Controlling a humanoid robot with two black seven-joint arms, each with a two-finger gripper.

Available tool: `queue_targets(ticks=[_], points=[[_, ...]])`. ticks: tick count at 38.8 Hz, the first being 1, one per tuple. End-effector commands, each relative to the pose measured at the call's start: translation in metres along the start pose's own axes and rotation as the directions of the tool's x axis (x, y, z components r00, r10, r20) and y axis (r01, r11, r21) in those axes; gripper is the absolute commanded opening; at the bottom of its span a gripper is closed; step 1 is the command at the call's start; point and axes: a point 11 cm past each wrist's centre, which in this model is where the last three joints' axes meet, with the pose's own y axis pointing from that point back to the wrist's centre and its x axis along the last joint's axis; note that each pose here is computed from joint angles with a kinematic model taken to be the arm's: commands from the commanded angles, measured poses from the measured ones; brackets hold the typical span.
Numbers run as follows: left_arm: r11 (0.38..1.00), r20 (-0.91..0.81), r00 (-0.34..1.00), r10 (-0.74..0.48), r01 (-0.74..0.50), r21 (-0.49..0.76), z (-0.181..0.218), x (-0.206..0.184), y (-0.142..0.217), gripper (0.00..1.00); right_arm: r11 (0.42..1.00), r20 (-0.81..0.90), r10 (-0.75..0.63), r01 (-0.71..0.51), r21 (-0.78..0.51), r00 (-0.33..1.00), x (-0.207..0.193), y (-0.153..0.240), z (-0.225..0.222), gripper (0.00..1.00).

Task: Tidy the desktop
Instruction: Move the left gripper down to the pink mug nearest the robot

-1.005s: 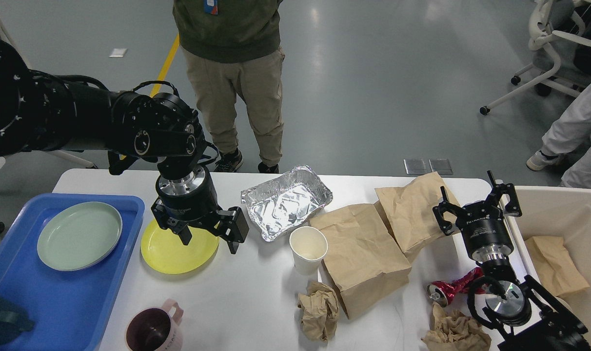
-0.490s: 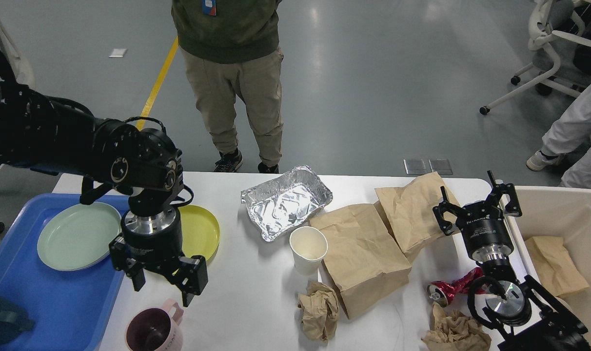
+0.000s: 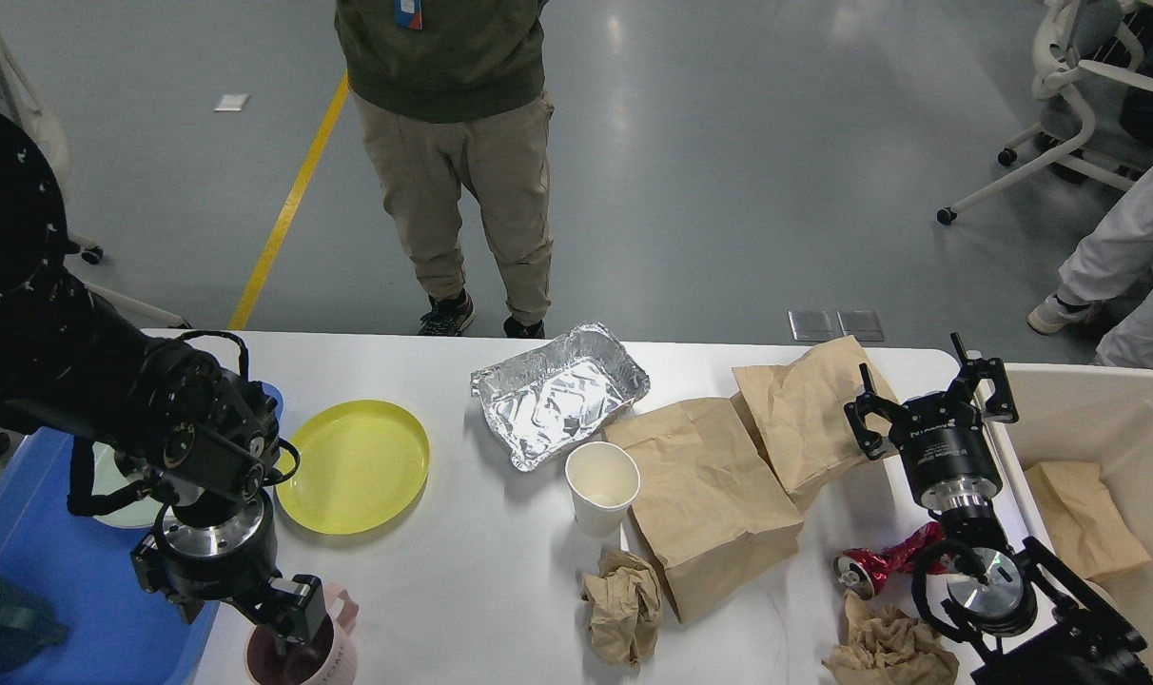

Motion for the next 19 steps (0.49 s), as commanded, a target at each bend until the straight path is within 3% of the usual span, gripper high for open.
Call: queue_targets(ticks=[1,19], points=[[1.000,-0.021,1.000,0.023,-0.022,0.019,-0.009,-0.006,-0.022,0.92,1.000,0.000,0.001,-0.001,0.000,1.000,0.000,0.000,0.000,1.00],[0.993,-0.054,0.993,0.107,-0.104,0.047,-0.021,-0.015,-0.057,0.92,1.000,-0.001,0.002,-0.002,0.000,1.000,0.001,0.000,0.000,1.00]])
